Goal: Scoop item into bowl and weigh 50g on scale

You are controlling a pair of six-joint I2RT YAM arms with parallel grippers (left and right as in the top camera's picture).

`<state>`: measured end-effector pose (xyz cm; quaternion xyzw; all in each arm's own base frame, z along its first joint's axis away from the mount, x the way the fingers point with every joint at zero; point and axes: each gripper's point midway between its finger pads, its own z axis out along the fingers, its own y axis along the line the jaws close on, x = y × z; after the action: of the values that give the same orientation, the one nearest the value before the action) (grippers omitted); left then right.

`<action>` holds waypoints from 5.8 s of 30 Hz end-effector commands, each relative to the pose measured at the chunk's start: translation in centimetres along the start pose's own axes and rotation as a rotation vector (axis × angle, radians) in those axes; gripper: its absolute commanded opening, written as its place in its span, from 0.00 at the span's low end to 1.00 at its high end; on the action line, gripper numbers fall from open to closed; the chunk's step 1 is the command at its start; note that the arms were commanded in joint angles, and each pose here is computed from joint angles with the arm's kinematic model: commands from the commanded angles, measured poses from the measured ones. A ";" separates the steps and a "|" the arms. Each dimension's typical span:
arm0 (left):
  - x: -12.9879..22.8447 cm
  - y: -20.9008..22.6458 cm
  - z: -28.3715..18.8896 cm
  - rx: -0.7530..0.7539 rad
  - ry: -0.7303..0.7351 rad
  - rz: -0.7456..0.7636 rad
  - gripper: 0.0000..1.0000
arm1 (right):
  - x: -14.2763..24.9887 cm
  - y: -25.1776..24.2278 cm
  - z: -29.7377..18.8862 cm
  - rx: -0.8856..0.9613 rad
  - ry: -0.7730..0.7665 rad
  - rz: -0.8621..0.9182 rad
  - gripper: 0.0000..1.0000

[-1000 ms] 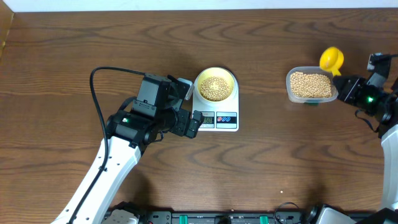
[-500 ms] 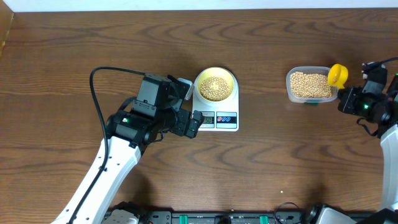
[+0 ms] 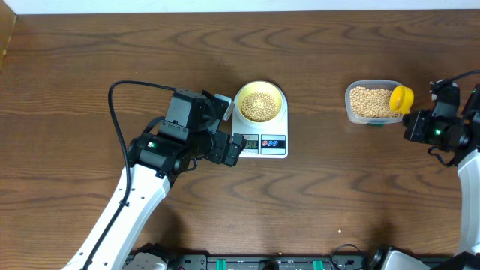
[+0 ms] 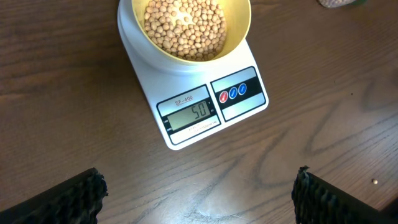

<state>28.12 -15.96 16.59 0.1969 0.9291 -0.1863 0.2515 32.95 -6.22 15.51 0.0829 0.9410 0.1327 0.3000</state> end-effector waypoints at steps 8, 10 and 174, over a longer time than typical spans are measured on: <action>-0.1 0.2 0.0 -0.010 -0.003 0.012 0.98 | 0.2 0.4 -0.4 -0.007 0.003 0.001 0.01; -0.1 0.2 0.0 -0.010 -0.003 0.012 0.98 | 0.1 0.5 -0.4 -0.008 0.003 0.001 0.01; -0.1 0.2 0.0 -0.010 -0.003 0.012 0.98 | 11.5 7.7 -15.8 0.078 -0.153 0.172 0.99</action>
<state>28.12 -15.95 16.58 0.1970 0.9291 -0.1861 0.2516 15.08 0.61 23.91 0.1768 0.9111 0.1103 0.3557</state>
